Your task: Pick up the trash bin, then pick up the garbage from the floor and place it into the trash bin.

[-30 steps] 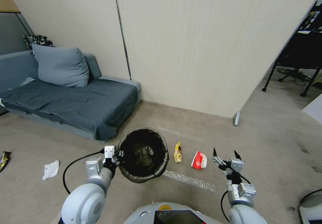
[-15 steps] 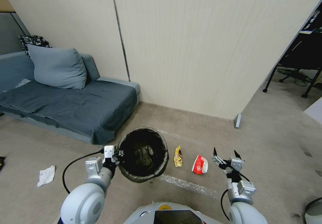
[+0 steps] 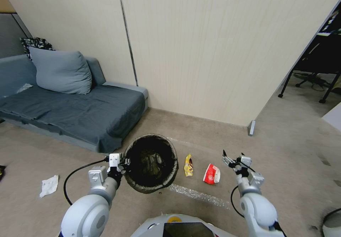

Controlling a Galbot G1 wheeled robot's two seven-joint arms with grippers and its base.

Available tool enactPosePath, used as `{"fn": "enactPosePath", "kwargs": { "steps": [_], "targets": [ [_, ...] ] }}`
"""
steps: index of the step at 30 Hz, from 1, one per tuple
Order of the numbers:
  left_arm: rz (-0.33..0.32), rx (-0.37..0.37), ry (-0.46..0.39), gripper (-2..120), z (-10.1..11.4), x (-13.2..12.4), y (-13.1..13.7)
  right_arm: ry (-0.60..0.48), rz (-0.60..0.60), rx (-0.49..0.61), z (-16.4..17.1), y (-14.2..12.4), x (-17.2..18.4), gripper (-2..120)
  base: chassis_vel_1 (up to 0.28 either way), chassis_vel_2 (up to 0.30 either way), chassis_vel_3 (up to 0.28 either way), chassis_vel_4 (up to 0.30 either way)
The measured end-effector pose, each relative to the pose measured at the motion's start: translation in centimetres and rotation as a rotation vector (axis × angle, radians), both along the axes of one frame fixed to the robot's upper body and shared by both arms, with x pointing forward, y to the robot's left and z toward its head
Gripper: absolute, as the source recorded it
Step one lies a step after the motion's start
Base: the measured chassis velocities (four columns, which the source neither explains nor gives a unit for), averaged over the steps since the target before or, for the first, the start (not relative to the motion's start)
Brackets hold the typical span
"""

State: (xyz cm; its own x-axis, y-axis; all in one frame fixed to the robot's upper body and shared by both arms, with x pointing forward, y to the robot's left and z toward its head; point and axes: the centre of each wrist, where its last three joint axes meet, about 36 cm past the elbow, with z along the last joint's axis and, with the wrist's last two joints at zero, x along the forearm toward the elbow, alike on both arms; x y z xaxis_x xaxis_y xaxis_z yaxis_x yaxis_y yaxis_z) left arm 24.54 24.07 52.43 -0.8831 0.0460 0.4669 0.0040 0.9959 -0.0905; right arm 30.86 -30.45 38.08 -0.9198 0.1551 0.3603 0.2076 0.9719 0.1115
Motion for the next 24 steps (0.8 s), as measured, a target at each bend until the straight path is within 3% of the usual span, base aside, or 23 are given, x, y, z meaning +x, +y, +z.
{"fn": "enactPosePath", "kwargs": {
  "steps": [24],
  "targets": [
    [-0.015, 0.008, 0.005, 1, 0.0, 0.0, 0.1, 0.293, -0.043, 0.198, -7.0, -1.6, 2.3, 100, 0.0, 0.0, 0.0, 0.0]
  ]
}}
